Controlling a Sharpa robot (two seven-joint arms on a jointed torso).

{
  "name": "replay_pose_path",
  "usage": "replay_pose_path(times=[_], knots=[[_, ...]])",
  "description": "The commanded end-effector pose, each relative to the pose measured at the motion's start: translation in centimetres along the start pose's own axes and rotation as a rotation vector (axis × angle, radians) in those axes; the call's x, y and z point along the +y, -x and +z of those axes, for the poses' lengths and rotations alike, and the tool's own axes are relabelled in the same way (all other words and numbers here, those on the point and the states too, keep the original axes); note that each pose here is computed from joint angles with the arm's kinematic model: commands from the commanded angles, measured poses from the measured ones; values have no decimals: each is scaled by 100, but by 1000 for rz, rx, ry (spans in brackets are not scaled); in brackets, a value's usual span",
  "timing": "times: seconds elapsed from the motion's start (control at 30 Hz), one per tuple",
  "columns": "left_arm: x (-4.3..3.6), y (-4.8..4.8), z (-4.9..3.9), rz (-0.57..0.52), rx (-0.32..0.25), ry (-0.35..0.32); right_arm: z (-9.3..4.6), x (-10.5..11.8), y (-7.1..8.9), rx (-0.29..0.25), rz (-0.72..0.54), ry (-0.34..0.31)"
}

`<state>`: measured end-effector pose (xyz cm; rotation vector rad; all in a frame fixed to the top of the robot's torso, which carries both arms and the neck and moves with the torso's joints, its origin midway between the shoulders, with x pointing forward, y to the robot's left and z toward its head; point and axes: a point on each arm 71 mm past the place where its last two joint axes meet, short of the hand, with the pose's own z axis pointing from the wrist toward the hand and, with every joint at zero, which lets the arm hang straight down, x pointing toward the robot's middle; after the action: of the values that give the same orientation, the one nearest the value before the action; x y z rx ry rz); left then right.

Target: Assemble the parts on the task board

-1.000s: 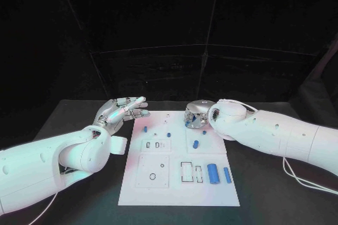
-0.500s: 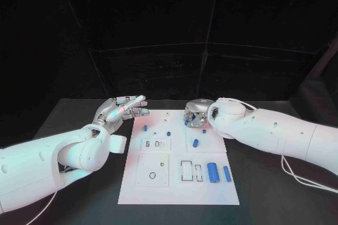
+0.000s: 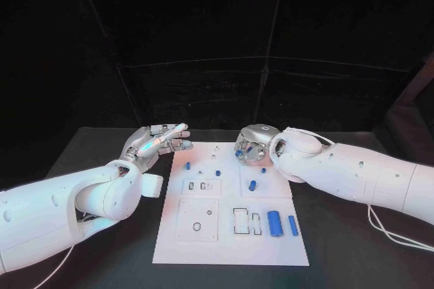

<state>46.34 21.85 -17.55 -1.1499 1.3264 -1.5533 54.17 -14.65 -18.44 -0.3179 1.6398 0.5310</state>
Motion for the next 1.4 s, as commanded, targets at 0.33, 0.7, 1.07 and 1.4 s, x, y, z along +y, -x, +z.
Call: replay_pose_path(times=[0.33,0.7,1.07,1.4], knots=[[-14,-33,13,-6,25,-5,190,135,93,-151,41,-46],[-5,-54,32,-9,31,-4,435,286,26,-110,28,-43],[-15,-66,32,-10,35,-4,538,346,-25,-60,18,-45],[-14,-81,40,-11,39,-4,590,400,-49,-38,15,-39]])
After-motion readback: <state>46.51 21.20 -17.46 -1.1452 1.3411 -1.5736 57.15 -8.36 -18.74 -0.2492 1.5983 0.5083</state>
